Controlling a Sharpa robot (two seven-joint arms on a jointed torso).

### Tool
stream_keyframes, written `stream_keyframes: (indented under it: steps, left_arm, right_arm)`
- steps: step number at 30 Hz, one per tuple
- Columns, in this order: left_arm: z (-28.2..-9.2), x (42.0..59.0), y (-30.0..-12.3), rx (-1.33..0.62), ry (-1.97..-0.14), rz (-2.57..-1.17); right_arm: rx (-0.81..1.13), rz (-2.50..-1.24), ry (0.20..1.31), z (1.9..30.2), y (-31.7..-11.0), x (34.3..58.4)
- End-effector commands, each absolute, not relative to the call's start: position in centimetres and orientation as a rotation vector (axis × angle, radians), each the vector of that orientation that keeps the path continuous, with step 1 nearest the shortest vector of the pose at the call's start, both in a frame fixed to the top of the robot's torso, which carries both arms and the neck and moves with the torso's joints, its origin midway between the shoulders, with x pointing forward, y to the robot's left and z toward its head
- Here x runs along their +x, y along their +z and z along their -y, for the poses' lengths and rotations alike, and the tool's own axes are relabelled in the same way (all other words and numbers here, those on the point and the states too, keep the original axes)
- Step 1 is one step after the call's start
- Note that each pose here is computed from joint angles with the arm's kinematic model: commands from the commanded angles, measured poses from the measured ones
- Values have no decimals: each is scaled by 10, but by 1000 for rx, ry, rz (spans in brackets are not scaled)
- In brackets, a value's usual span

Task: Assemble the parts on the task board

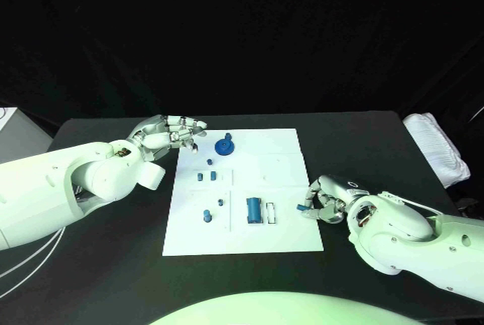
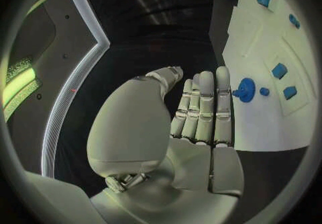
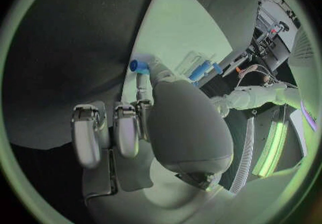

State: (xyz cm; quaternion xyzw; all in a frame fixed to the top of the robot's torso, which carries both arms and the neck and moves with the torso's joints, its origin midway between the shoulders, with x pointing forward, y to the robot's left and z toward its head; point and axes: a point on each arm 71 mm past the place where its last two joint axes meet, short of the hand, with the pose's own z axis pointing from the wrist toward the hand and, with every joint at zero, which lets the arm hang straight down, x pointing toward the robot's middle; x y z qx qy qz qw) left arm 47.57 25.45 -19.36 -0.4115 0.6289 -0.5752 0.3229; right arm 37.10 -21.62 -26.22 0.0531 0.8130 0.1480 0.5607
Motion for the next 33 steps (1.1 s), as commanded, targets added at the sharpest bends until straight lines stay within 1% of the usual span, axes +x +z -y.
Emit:
stream_keyframes:
  steps: [1,9,12,21,33]
  left_arm:
    - [-251,475,-193,-1072,-1532,-1664]
    - [-251,474,-194,-1075,-1529,-1677]
    - [-251,474,-194,-1075,-1530,-1679]
    - [-250,473,-193,-1074,-1533,-1682]
    - [-249,473,-193,-1073,-1535,-1684]
  right_arm:
    - [194,-1979,350,216,-267,366]
    - [322,-1975,455,205,-253,366]
    - [372,-1991,495,199,-251,365]
    - [492,-2020,569,183,-253,365]
    - [569,-2036,594,170,-262,367]
